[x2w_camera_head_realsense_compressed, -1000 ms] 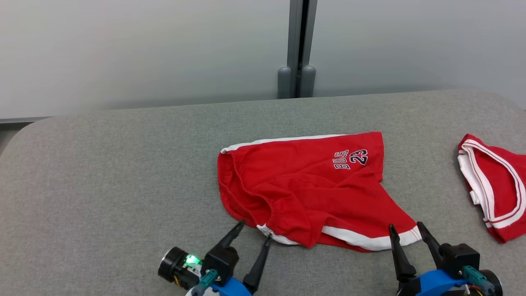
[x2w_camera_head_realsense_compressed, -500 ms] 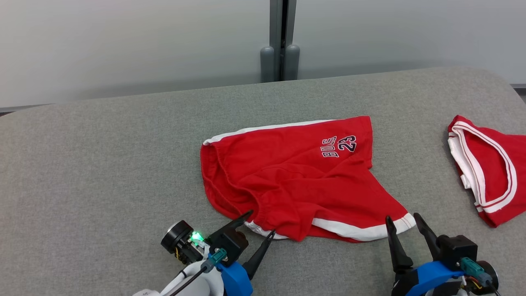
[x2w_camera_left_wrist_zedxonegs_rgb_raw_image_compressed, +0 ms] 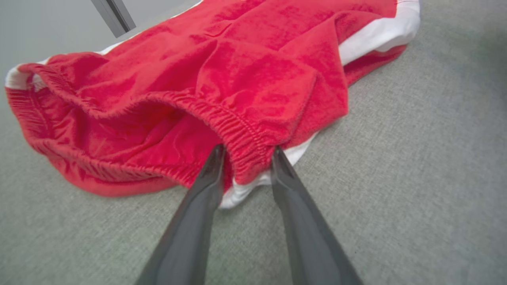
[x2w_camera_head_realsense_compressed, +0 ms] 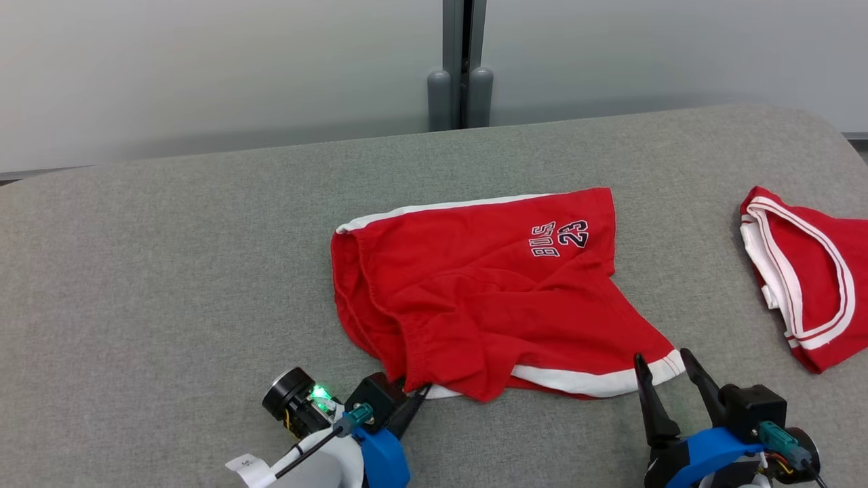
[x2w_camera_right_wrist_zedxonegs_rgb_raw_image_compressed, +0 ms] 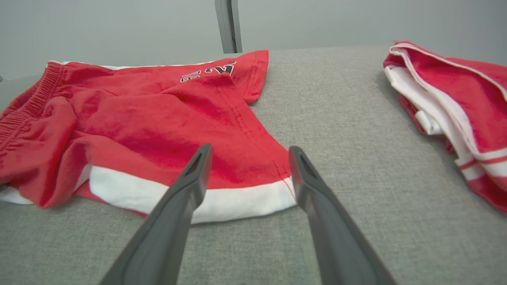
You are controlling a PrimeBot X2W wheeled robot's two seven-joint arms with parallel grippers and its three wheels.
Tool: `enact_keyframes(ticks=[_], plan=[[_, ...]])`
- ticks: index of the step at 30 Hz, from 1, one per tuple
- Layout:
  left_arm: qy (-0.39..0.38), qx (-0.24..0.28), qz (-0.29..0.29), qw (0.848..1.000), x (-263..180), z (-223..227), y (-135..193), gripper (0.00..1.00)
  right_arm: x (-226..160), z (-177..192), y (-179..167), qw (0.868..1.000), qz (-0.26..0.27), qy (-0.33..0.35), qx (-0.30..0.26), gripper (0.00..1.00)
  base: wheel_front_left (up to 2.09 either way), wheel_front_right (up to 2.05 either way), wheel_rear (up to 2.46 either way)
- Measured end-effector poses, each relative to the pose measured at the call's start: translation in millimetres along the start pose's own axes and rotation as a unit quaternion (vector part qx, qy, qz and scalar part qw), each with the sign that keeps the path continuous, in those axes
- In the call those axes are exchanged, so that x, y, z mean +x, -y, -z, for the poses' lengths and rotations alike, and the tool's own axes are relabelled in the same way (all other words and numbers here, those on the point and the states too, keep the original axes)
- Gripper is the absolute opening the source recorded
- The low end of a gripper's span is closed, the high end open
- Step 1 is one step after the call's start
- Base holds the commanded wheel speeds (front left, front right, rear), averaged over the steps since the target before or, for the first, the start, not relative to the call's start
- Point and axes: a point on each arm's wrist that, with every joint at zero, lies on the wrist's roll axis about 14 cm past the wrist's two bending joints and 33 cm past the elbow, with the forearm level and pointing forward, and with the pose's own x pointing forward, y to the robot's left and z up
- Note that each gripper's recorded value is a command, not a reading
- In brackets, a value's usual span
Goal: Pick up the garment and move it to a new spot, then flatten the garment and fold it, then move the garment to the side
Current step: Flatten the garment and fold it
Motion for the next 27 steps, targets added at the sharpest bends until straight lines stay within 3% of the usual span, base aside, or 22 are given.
enact_keyframes(ticks=[11, 18, 26, 27], plan=[[0.035, -0.069, -0.071, 0.994, -22, -5, -31, 0.00, 5, 4, -5, 1.000, -0.006, -0.007, 0.010, 1.00, 0.00, 0.00, 0.00], [0.044, -0.116, -0.103, 0.987, -37, 7, -28, 0.00, -1, 29, 6, 0.999, 0.015, -0.047, 0.021, 1.00, 0.00, 0.00, 0.00], [0.046, -0.133, -0.110, 0.984, -37, 11, -23, 0.00, 0, 51, 9, 0.995, 0.026, -0.084, 0.039, 1.00, 0.00, 0.00, 0.00], [0.047, -0.133, -0.110, 0.984, -37, 12, -22, 0.00, 1, 52, 9, 0.995, 0.028, -0.086, 0.044, 0.90, 0.00, 0.00, 0.00]])
